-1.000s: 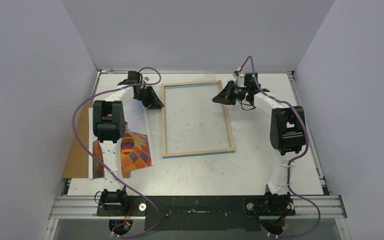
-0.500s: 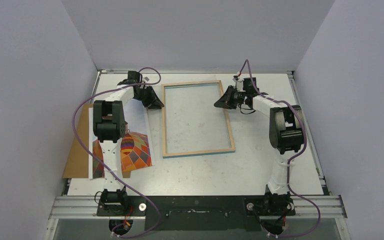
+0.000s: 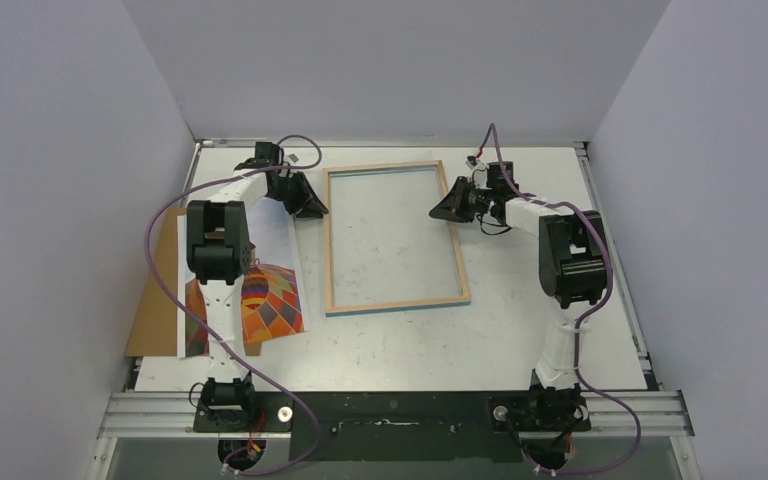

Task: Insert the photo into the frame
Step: Place the photo frame item in the photo frame, then pick up the photo at the center of the board.

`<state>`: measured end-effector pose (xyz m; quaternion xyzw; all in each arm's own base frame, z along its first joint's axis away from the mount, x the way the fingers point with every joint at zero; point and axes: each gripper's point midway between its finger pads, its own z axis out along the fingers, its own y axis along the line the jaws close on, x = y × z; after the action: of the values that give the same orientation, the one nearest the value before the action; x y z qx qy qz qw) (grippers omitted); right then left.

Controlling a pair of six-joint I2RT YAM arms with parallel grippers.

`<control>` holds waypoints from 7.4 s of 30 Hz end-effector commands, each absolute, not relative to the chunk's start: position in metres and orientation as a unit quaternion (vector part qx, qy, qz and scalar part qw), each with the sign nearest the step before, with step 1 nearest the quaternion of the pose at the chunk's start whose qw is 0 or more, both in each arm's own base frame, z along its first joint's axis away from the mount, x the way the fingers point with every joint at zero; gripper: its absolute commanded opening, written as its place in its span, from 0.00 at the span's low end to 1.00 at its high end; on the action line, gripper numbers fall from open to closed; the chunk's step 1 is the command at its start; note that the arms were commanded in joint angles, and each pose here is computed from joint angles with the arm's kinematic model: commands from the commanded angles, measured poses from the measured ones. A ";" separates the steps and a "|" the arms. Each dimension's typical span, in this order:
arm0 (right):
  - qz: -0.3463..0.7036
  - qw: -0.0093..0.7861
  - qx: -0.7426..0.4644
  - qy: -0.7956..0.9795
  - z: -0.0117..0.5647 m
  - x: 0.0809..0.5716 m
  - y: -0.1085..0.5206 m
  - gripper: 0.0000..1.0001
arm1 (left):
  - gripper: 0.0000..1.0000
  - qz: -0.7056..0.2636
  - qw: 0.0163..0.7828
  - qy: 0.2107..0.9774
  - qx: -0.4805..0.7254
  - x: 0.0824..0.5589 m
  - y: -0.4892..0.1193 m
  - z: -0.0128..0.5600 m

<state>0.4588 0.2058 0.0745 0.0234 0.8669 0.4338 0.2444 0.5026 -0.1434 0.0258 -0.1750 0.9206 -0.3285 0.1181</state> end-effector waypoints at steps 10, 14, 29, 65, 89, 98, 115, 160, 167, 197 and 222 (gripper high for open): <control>0.477 0.281 -0.106 0.826 0.132 0.429 0.224 0.00 | 0.18 -0.275 0.099 0.938 -0.186 0.501 -0.136 -0.022; 0.489 0.285 -0.114 0.817 0.142 0.427 0.228 0.00 | 0.18 -0.273 0.099 0.938 -0.187 0.503 -0.136 -0.022; 0.502 0.331 -0.119 0.790 0.169 0.445 0.233 0.00 | 0.18 -0.269 0.093 0.940 -0.189 0.505 -0.135 -0.027; 0.482 0.355 -0.107 0.794 0.179 0.464 0.229 0.00 | 0.17 -0.260 0.078 0.944 -0.190 0.504 -0.133 -0.038; 0.449 0.383 -0.080 0.803 0.171 0.461 0.207 0.00 | 0.17 -0.239 0.073 0.946 -0.207 0.505 -0.127 -0.043; 0.438 0.406 -0.075 0.799 0.172 0.475 0.208 0.00 | 0.17 -0.244 0.072 0.945 -0.206 0.505 -0.129 -0.044; 0.468 0.314 -0.096 0.820 0.140 0.461 0.224 0.00 | 0.17 -0.252 0.072 0.943 -0.203 0.508 -0.131 -0.042; 0.390 0.194 -0.022 0.900 0.079 0.452 0.218 0.33 | 0.18 -0.259 0.076 0.942 -0.197 0.510 -0.133 -0.036; 0.327 0.208 0.020 0.922 0.097 0.465 0.188 0.65 | 0.25 -0.245 0.098 0.948 -0.178 0.516 -0.127 -0.014; 0.299 0.181 0.149 0.925 0.054 0.425 0.148 0.79 | 0.48 -0.306 0.040 0.944 -0.114 0.443 -0.178 -0.001; 0.116 0.309 0.221 0.918 0.126 0.378 0.065 0.77 | 0.65 -0.232 0.071 0.968 -0.064 0.380 -0.180 0.042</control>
<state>0.3529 0.0843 0.0649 0.2065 0.9448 0.1605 0.1976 0.3676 -0.2211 0.0310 -0.0673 0.9508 -0.3009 0.0288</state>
